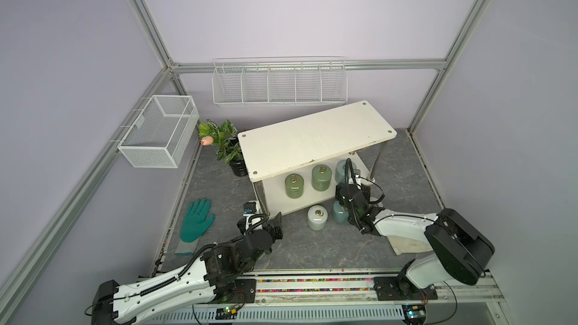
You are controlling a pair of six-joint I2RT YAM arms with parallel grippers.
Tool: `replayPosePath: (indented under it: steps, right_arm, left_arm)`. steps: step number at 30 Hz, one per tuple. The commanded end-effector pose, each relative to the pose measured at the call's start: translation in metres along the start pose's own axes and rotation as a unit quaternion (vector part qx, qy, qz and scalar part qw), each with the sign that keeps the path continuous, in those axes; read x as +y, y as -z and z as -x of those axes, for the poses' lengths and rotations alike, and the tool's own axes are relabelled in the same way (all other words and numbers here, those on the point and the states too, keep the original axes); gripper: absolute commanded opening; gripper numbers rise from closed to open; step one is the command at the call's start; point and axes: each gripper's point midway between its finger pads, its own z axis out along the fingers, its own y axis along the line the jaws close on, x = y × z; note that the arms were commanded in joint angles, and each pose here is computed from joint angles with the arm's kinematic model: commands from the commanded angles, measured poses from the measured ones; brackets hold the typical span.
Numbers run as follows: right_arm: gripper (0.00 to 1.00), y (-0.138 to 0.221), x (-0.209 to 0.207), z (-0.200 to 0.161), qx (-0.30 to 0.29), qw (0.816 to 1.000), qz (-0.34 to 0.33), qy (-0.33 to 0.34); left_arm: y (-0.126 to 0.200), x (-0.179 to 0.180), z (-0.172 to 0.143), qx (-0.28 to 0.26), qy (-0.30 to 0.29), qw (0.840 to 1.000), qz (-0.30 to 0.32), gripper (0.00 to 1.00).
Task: Remove the tea canisters from the shelf
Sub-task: Pick up the tea canister from the shelf.
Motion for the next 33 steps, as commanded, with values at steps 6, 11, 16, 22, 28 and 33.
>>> replayPosePath:
  steps: [6,11,16,22,28,33]
  right_arm:
    - [0.89,-0.012,0.002,0.019,-0.020,1.000,0.003,-0.011]
    - [0.89,-0.018,0.005,0.023,-0.019,1.000,0.009,-0.010]
    - [0.89,-0.021,0.011,0.021,-0.010,1.000,0.021,-0.002]
    - [0.89,-0.025,0.008,0.020,-0.008,1.000,0.014,-0.003]
    - [0.89,-0.031,0.008,0.024,-0.012,1.000,0.008,-0.004]
    - [0.89,-0.037,0.010,0.027,-0.014,1.000,0.006,-0.002]
  left_arm:
    - [0.000,0.001,0.006,-0.012,0.000,1.000,0.008,1.00]
    - [0.001,0.001,0.007,-0.013,-0.002,1.000,0.009,0.99]
    - [0.000,0.002,0.006,-0.013,-0.002,1.000,0.011,1.00]
    - [-0.001,0.001,0.005,-0.013,-0.002,1.000,0.009,1.00]
    - [-0.001,0.002,0.004,-0.013,-0.003,1.000,0.010,1.00]
    - [-0.001,0.003,0.003,-0.011,-0.006,1.000,0.013,1.00]
